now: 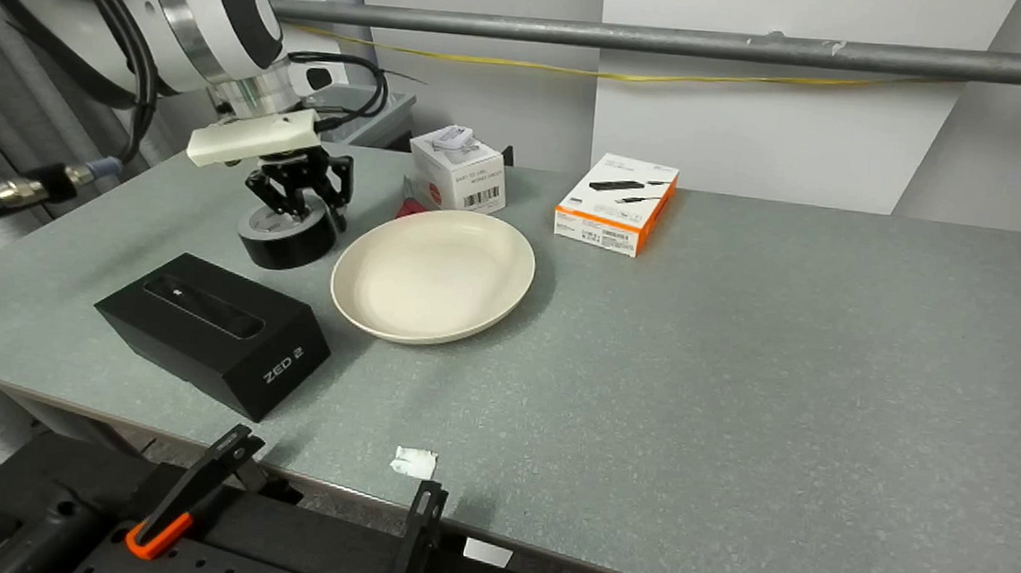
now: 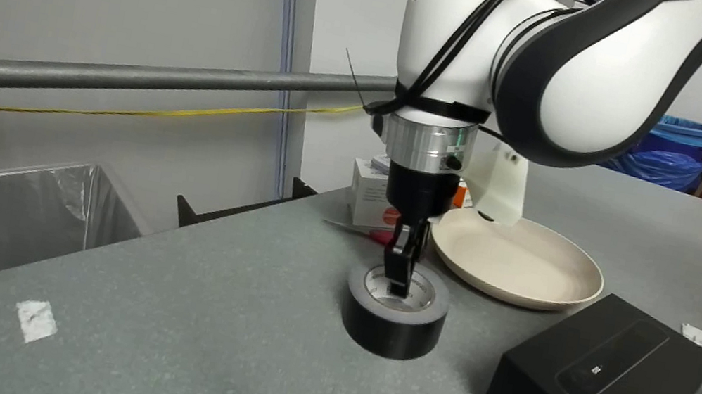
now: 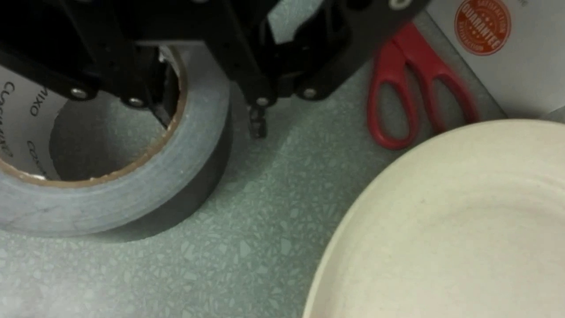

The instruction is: Put the black masking tape on the cream plate

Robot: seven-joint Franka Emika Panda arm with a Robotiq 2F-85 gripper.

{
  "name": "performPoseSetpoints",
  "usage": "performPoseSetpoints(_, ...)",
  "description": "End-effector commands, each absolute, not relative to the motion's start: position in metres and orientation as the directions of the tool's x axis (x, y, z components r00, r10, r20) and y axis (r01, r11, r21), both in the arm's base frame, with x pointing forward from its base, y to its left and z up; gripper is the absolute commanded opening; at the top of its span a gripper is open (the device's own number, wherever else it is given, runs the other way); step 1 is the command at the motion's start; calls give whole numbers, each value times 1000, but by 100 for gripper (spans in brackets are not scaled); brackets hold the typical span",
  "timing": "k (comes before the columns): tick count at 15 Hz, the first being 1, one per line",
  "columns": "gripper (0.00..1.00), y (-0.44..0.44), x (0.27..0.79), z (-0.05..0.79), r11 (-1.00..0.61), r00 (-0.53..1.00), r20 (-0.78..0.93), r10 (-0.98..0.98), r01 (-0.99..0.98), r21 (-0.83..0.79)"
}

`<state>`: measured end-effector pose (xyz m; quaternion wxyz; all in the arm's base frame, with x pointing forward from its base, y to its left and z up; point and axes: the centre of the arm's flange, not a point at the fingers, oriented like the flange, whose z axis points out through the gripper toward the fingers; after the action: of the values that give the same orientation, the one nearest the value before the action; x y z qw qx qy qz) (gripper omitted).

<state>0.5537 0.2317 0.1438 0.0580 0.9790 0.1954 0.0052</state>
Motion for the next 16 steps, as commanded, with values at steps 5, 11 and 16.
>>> performPoseSetpoints(5,7,219,579,169,-951,952,14,305,303,66)
performPoseSetpoints(11,6,157,591,237,-976,972,88,217,215,37)
performPoseSetpoints(16,6,87,569,262,-983,984,41,171,168,69)
